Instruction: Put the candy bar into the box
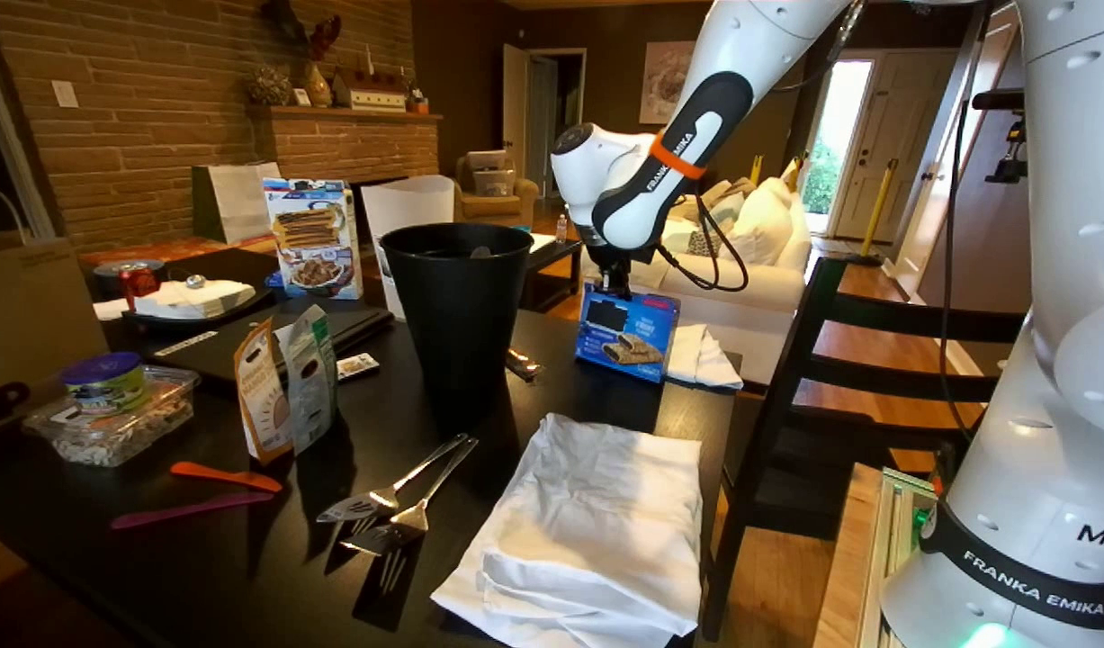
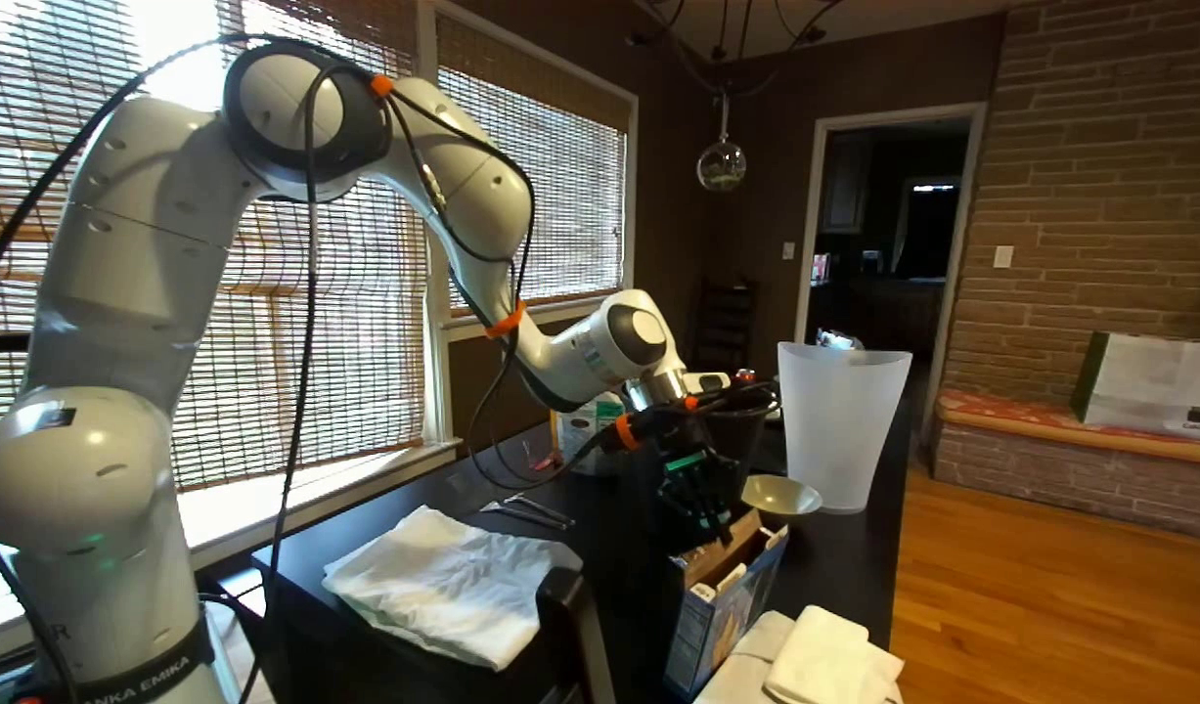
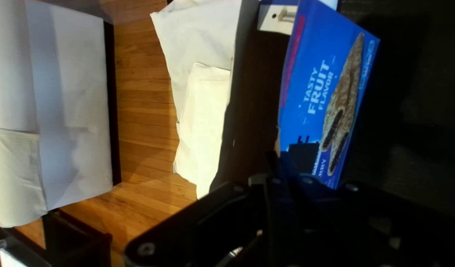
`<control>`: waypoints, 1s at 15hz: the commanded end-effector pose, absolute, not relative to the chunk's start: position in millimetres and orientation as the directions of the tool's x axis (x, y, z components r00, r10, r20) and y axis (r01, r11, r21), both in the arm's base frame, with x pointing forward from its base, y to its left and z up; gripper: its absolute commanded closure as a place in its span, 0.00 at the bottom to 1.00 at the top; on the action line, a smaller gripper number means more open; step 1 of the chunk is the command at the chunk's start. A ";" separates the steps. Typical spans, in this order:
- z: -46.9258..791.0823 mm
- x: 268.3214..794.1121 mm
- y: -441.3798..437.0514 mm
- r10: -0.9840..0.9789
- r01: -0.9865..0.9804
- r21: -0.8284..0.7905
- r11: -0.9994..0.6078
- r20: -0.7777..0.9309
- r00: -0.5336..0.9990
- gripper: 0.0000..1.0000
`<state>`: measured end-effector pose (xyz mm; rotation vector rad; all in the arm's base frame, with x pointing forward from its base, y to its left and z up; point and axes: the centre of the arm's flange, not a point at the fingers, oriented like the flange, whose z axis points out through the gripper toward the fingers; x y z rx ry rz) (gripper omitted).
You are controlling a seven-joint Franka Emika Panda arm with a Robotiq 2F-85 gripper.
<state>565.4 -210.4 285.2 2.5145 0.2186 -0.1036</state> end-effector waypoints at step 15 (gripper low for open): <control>287.1 543.5 -192.3 0.164 0.213 0.526 -0.823 -0.139 0.977 0.70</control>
